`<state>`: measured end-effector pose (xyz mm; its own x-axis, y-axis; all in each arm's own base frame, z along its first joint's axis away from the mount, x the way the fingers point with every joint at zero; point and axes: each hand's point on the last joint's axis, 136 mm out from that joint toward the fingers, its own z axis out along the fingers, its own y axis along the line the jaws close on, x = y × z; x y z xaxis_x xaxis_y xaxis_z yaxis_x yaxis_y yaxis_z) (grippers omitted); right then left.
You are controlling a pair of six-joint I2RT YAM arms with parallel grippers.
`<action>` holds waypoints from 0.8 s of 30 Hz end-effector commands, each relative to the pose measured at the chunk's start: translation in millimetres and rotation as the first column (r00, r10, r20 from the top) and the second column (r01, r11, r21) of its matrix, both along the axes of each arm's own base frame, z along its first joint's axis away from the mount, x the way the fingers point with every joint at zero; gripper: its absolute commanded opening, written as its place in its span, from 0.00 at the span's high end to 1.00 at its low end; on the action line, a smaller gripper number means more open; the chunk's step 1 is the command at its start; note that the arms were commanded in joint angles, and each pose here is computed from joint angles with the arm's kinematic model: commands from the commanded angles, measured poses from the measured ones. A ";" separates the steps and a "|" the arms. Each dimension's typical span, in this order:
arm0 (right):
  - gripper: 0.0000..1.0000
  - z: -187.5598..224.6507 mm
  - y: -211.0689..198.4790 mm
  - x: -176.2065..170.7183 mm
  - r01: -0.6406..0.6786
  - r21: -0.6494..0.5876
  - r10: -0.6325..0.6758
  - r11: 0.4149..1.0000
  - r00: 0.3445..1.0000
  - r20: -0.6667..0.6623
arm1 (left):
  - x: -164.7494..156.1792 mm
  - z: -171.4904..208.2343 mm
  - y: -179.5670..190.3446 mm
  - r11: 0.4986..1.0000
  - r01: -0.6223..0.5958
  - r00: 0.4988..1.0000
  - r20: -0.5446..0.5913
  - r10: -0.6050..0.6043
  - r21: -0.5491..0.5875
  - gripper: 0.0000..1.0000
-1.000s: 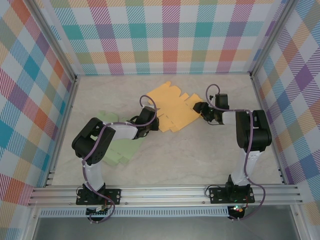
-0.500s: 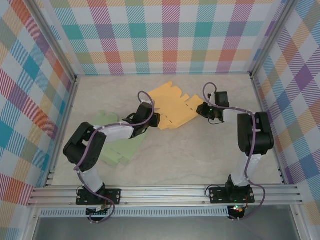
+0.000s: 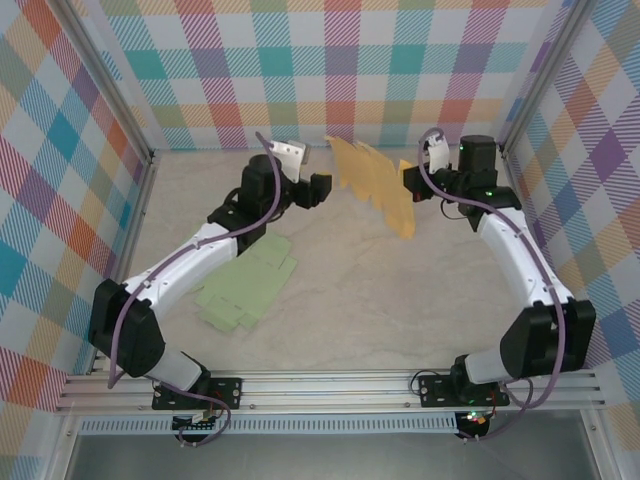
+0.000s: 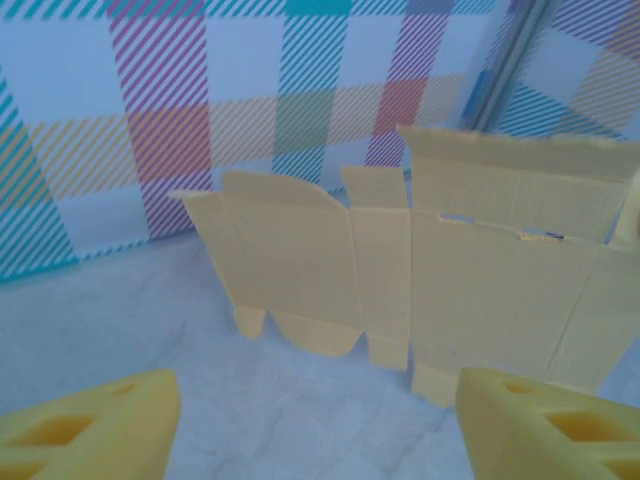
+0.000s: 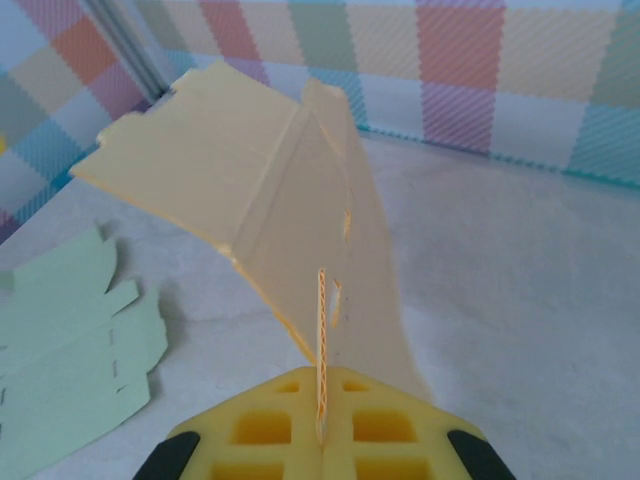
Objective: Fold the paper box
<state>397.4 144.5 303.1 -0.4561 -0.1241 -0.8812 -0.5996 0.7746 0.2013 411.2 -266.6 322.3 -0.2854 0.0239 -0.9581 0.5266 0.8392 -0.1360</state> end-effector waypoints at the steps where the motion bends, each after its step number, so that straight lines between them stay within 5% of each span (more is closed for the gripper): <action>1: 1.00 33.6 15.2 -38.6 -0.183 -0.048 0.187 0.982 0.977 0.100 | -15.9 39.2 -8.1 0.989 0.140 0.985 0.099 -0.144 0.043 0.19; 4: 1.00 57.9 19.1 -54.9 -0.231 -0.053 0.236 0.972 0.957 0.170 | -34.8 56.2 -23.3 0.952 0.286 0.939 0.167 -0.302 0.112 0.11; 8: 1.00 76.9 19.8 -69.3 -0.249 -0.052 0.254 0.967 0.948 0.191 | -74.0 73.8 -34.7 0.854 0.458 0.818 0.261 -0.513 0.246 0.05; 13: 1.00 87.9 24.1 -89.4 -0.278 -0.039 0.280 0.960 0.936 0.216 | -108.2 92.9 -30.5 0.792 0.429 0.689 0.411 -0.598 0.434 0.04; 18: 1.00 94.0 33.6 -106.1 -0.317 -0.019 0.313 0.948 0.921 0.233 | -123.0 108.4 -24.9 0.762 0.385 0.644 0.440 -0.626 0.520 0.06; 24: 1.00 87.4 41.1 -107.5 -0.295 -0.056 0.300 0.954 0.929 0.218 | -150.3 97.9 -36.0 0.642 0.487 0.602 0.305 -0.738 0.592 0.13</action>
<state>292.7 182.9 398.9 -0.1757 -0.2234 -0.9588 -0.8303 0.5568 0.0224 282.1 -295.4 436.7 0.4319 0.3756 -0.8200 0.7774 0.3059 0.5496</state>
